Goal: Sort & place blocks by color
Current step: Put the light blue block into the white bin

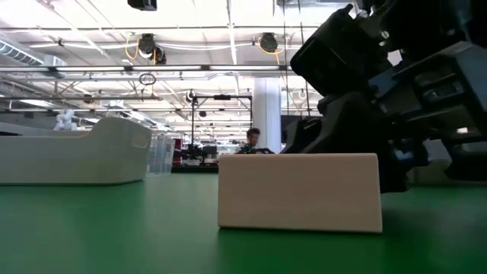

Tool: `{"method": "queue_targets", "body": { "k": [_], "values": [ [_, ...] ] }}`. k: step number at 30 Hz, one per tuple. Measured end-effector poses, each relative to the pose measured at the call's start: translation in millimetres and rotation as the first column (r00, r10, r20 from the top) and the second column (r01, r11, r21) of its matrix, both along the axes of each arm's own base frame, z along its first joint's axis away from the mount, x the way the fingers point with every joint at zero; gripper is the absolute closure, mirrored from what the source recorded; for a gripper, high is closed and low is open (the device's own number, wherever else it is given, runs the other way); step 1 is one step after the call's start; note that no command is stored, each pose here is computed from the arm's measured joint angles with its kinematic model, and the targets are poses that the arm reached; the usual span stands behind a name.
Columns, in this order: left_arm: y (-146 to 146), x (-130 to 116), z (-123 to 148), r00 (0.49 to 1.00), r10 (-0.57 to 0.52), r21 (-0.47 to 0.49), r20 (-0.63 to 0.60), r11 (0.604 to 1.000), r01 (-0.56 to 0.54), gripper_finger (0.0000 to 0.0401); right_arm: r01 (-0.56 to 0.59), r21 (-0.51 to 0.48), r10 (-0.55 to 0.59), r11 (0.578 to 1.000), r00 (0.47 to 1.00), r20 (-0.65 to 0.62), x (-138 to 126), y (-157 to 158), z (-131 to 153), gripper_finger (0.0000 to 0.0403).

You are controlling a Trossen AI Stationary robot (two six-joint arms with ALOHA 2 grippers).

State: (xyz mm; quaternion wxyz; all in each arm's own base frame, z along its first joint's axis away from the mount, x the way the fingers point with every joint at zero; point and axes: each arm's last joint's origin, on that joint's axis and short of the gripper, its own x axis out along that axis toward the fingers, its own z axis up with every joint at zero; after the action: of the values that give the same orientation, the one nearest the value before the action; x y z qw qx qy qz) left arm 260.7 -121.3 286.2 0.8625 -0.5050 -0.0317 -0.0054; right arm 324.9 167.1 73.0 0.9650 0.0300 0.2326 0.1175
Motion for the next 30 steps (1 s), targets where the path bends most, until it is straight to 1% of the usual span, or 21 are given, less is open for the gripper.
{"method": "queue_targets", "body": {
  "k": [2,3,7,10,15,18,23,28,30],
  "values": [
    [0,0,-1,1.0,0.0,0.004,-0.006,1.0,0.0,0.0146,0.0,0.003,0.0,1.0,1.0,-0.001,0,0,0,0.0276],
    [0,0,-1,1.0,0.0,0.005,-0.008,1.0,0.0,0.0146,0.001,0.003,-0.001,1.0,1.0,0.0,0,-1,0,0.0286],
    [0,0,-1,1.0,0.0,0.008,-0.012,1.0,0.0,0.0146,-0.008,0.013,0.008,1.0,1.0,-0.013,3,-7,4,0.0287],
    [1,1,-1,1.0,0.004,0.001,-0.012,1.0,-0.004,0.0146,-0.016,0.014,0.016,1.0,1.0,-0.027,5,-16,16,0.0287],
    [7,3,-2,1.0,0.026,-0.042,-0.015,0.999,-0.026,0.0146,0.009,-0.026,-0.008,1.0,0.999,0.049,9,-36,58,0.0287],
    [13,6,-2,0.999,0.047,-0.049,-0.021,0.998,-0.048,0.0146,0.032,-0.049,-0.027,0.998,0.995,0.099,8,-51,86,0.0287],
    [26,11,-3,0.995,0.095,-0.05,-0.025,0.994,-0.096,0.0146,0.118,-0.039,-0.11,0.992,0.981,0.157,1,-83,130,0.0287],
    [42,16,-3,0.988,0.155,-0.022,-0.025,0.988,-0.156,0.0146,0.203,-0.037,-0.195,0.978,0.967,0.166,-12,-114,159,0.0287],
    [50,18,-3,0.984,0.176,-0.005,-0.025,0.984,-0.176,0.0146,0.259,-0.038,-0.249,0.965,0.952,0.175,-17,-124,168,0.0287]
  ]
}}
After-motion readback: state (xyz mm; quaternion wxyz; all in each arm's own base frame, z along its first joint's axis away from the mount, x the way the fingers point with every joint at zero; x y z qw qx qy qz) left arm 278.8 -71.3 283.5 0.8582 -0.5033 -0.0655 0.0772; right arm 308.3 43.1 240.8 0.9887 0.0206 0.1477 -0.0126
